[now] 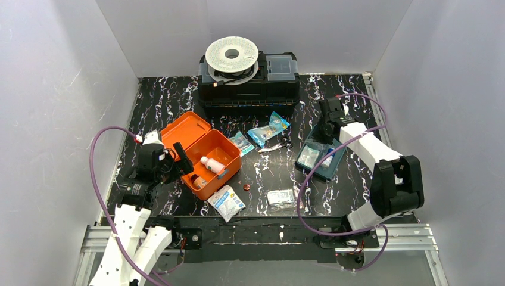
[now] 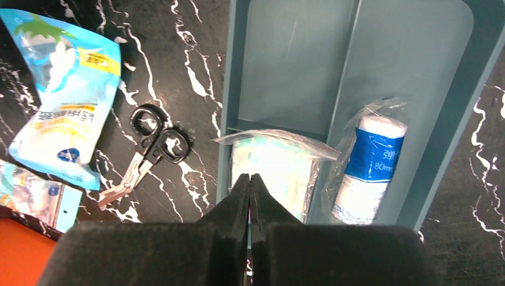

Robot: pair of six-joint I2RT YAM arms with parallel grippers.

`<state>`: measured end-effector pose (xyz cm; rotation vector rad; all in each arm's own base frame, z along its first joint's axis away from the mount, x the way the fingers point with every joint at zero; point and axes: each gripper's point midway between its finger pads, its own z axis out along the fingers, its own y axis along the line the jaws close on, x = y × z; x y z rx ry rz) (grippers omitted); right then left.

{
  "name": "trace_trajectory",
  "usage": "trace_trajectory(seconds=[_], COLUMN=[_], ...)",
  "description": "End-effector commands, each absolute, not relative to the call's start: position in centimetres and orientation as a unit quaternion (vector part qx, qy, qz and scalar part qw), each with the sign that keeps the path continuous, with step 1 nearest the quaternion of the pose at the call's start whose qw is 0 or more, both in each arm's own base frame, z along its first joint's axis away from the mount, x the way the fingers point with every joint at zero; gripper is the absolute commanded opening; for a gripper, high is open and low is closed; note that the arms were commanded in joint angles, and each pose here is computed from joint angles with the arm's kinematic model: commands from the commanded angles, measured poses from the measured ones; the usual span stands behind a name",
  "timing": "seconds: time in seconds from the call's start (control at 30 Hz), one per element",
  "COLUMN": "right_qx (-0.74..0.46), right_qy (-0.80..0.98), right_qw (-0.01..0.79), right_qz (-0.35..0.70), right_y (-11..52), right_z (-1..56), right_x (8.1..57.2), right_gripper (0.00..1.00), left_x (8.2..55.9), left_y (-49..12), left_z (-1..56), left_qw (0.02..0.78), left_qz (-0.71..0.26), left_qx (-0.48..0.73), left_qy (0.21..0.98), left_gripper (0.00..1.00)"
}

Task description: Organize the medicine kit

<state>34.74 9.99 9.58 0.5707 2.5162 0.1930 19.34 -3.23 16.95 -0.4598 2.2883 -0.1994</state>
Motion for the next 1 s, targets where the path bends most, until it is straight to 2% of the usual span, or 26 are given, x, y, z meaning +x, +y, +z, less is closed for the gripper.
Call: trace_trajectory(seconds=[0.0, 0.77, 0.97], right_qx=[0.209, 0.223, 0.225], right_qy=[0.937, 0.957, 0.955], right_qw=[0.277, 0.186, 0.194], right_qz=[0.042, -0.003, -0.002], right_y=[9.0, 8.1, 8.0], right_z=[9.5, 1.2, 2.3], right_x=[34.5, 33.5, 33.3], right_gripper=[0.01, 0.01, 0.01], left_x=[19.3, 19.3, 19.3], left_y=[-3.2, -3.2, -3.2], left_z=[17.1, 16.9, 16.9], left_qw=[0.393, 0.389, 0.389], left_qz=[-0.078, -0.076, -0.077], left_qx=[-0.175, -0.175, -0.175], left_qy=[0.899, 0.901, 0.901], left_gripper=[0.98, 0.98, 0.98])
